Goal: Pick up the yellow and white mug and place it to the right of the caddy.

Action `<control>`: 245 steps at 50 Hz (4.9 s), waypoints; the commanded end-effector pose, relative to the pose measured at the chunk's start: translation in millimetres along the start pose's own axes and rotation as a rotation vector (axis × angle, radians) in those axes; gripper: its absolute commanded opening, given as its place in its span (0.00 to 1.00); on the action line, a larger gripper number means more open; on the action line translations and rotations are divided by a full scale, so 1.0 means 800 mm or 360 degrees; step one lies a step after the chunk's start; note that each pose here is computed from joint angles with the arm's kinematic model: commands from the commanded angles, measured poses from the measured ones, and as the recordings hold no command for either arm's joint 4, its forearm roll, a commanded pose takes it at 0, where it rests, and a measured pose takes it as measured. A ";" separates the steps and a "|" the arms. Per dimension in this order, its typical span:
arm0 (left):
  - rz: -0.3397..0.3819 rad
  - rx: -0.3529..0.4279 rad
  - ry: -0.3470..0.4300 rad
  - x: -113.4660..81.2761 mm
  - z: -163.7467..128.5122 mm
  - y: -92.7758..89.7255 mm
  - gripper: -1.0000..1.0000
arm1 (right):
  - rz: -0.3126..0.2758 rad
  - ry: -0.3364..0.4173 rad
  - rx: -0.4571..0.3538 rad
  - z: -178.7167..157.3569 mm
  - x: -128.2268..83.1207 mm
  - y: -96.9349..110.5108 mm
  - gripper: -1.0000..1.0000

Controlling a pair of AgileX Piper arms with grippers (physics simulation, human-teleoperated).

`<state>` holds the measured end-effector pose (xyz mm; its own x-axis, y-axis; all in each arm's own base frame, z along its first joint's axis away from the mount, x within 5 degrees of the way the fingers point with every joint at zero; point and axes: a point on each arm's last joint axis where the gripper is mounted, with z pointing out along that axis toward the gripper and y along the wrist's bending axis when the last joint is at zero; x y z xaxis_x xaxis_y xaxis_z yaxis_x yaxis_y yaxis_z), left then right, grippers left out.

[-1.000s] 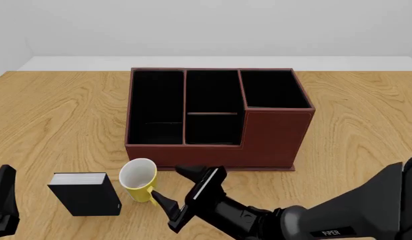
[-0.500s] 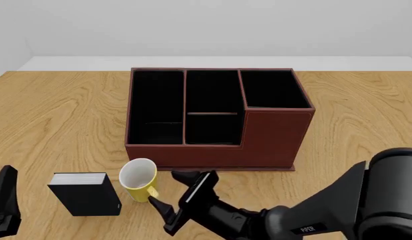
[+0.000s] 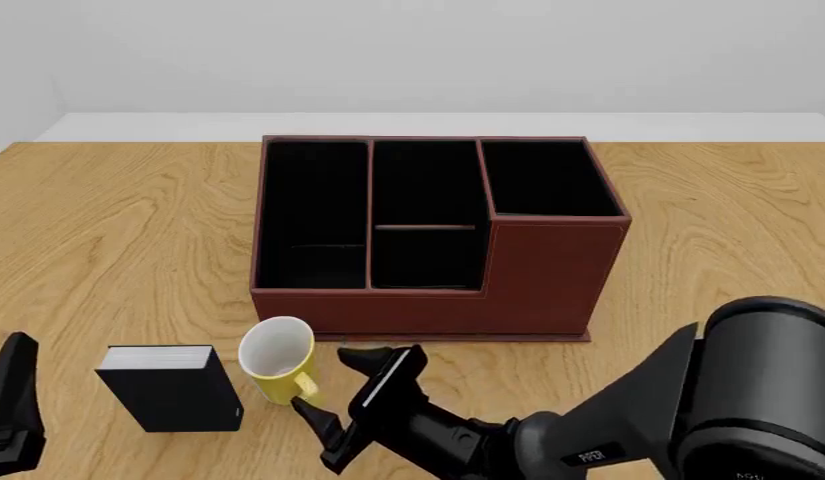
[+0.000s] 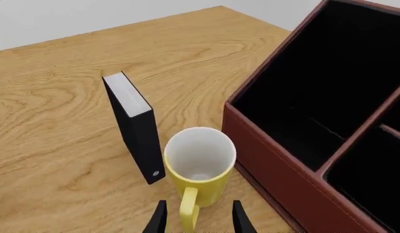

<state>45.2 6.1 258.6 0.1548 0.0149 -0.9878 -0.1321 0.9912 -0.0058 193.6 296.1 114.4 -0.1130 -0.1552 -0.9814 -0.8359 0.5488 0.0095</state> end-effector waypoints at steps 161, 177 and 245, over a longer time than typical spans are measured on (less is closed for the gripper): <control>0.0005 0.0129 -0.0133 -0.072 -0.018 -0.003 1.00 | -0.0511 -0.0371 0.0075 -0.240 -0.201 -0.001 0.00; 0.0001 0.0266 -0.0142 -0.074 -0.008 -0.007 1.00 | -0.0535 -0.0386 0.0254 -0.282 -0.202 -0.022 0.00; -0.0025 0.0459 -0.0139 -0.071 0.012 -0.018 1.00 | -0.0544 -0.0500 0.0854 -0.386 -0.235 -0.053 0.00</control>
<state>44.8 -7.0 318.4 0.2437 0.0028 -0.9698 0.1455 0.9886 0.0395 83.7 52.2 349.8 0.3263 -0.1943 -0.9251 -0.4450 0.8319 -0.3317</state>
